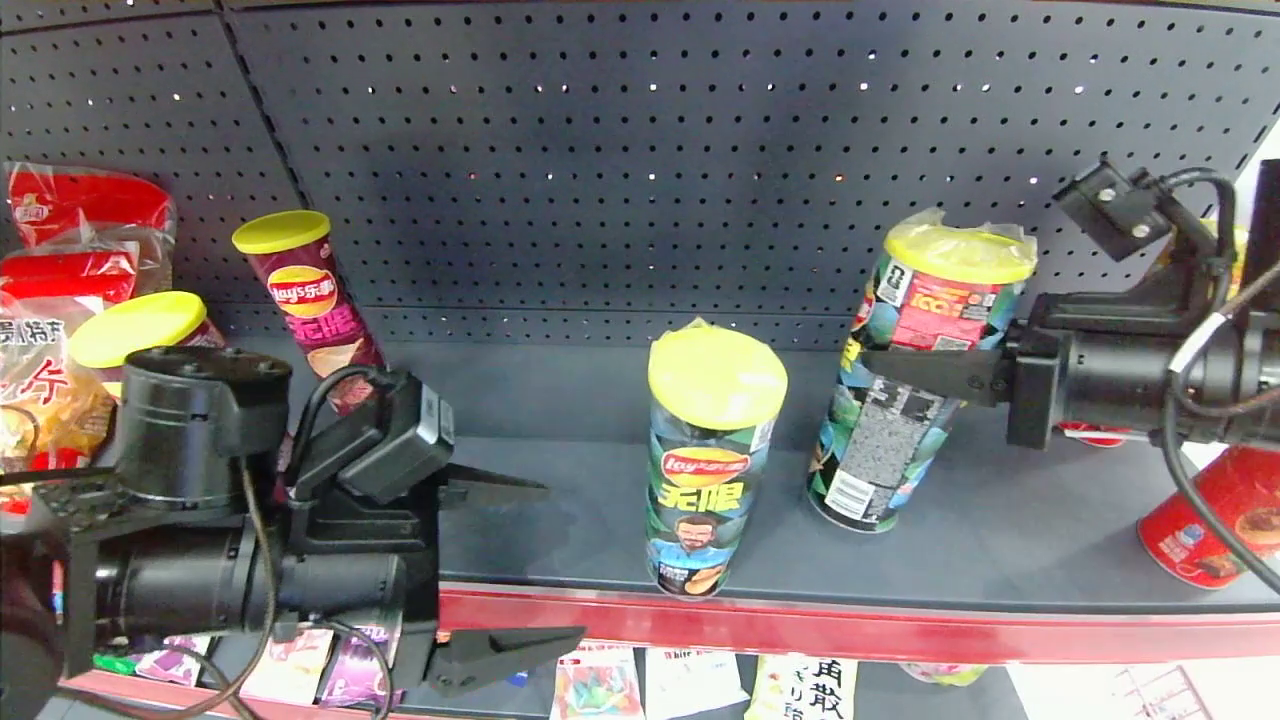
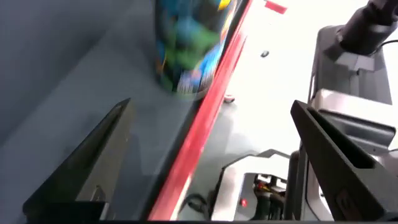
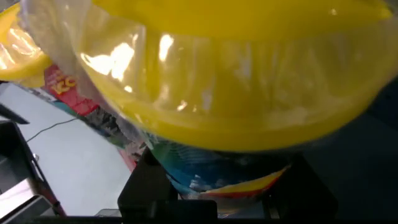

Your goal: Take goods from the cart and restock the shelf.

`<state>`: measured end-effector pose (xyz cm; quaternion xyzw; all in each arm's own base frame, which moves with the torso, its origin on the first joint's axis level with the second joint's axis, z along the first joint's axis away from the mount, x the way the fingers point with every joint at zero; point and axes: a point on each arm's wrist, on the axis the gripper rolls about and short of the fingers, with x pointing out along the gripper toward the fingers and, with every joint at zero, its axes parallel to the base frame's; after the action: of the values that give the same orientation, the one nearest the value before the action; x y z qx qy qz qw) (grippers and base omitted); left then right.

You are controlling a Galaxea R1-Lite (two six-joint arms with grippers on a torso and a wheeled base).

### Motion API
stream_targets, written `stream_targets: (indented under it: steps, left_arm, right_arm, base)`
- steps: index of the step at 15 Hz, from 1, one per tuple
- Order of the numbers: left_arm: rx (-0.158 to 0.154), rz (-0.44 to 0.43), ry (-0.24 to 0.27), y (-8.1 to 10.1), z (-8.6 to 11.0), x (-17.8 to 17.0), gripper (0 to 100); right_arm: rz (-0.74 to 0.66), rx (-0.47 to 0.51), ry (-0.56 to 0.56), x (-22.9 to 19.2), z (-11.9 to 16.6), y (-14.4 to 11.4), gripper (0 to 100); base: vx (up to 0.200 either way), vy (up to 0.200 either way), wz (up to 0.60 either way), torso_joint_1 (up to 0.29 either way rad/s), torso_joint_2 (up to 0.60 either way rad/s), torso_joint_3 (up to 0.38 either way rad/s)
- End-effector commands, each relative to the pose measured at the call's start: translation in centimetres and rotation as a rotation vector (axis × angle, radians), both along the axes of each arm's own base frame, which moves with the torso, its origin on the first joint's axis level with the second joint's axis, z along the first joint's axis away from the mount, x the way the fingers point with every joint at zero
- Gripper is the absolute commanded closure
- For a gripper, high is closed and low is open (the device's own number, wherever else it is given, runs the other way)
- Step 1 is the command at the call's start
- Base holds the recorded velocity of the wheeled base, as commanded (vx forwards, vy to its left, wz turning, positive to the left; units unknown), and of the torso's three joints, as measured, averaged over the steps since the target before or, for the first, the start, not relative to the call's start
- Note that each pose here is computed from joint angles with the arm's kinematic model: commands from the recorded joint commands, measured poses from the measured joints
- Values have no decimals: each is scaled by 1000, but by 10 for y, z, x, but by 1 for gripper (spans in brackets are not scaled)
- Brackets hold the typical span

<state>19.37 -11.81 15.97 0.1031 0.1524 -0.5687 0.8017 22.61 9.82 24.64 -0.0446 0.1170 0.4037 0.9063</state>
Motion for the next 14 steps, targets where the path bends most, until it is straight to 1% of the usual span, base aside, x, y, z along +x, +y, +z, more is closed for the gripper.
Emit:
stream_targets:
  steps: [1, 2, 3, 4, 5, 6, 7, 8, 10, 14]
  left_arm:
    - [-18, 49, -37, 20, 6, -19, 0]
    - [-25, 65, -46, 26, 8, -24, 0]
    - [-52, 95, -39, 33, 13, -33, 0]
    - [-64, 130, -31, 36, 15, -40, 0]
    - [-72, 180, -21, 40, 16, -46, 0]
    - [-87, 212, -8, 42, 17, -52, 0]
    - [-92, 218, -2, 44, 16, -55, 0]
    - [-91, 221, -2, 44, 16, -56, 0]
    - [-89, 233, -9, 44, 17, -55, 0]
    - [-79, 245, -3, 44, 16, -55, 0]
  right_arm:
    - [20, -6, 9, 33, -14, 19, 100]
    - [31, 7, -20, 43, -14, 26, 100]
    - [40, 15, -42, 58, -15, 35, 100]
    - [54, 22, -54, 64, -13, 42, 100]
    - [67, 24, -65, 68, -11, 48, 100]
    - [85, 21, -74, 70, -11, 57, 100]
    - [101, 18, -69, 72, -14, 64, 100]
    - [106, 14, -64, 74, -18, 68, 100]
    - [116, -7, -88, 81, -26, 72, 100]
    - [109, -13, -82, 84, -31, 73, 100]
  base:
    - [0, 0, 0, 0, 0, 0]
    - [0, 0, 0, 0, 0, 0]
    - [0, 0, 0, 0, 0, 0]
    - [0, 0, 0, 0, 0, 0]
    - [0, 0, 0, 0, 0, 0]
    - [0, 0, 0, 0, 0, 0]
    - [0, 0, 0, 0, 0, 0]
    - [0, 0, 0, 0, 0, 0]
    - [0, 0, 0, 0, 0, 0]
    - [0, 0, 0, 0, 0, 0]
